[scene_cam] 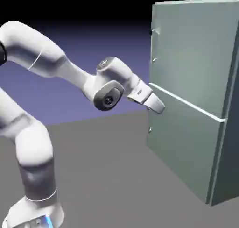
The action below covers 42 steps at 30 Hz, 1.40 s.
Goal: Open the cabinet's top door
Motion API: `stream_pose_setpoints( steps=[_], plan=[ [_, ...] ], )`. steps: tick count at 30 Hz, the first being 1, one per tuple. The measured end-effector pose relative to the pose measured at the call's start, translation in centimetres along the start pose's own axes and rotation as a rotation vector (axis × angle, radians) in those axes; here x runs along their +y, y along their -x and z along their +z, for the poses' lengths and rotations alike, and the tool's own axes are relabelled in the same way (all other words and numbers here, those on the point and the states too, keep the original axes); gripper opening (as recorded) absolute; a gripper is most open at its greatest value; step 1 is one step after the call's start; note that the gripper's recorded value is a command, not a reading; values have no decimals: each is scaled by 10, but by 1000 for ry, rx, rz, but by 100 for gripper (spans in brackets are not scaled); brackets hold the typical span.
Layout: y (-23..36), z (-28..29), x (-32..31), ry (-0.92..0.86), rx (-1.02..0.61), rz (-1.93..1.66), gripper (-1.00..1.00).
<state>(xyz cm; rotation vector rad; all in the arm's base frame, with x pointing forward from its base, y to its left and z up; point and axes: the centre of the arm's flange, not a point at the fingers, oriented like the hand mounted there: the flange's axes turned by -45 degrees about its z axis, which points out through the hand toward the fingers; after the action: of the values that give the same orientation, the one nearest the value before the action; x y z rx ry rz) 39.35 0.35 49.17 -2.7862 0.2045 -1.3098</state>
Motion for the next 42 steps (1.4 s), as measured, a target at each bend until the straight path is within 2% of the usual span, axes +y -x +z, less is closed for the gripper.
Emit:
stream_pose_setpoints(
  steps=[10,22,31,42],
  plan=[
    [-80,-73,-29,-91,280,692,0],
    [-121,-136,-101,-413,455,1436,0],
    [-118,-136,-173,-710,399,1949,0],
    [-82,-71,-256,-980,119,2579,0]
  ],
)
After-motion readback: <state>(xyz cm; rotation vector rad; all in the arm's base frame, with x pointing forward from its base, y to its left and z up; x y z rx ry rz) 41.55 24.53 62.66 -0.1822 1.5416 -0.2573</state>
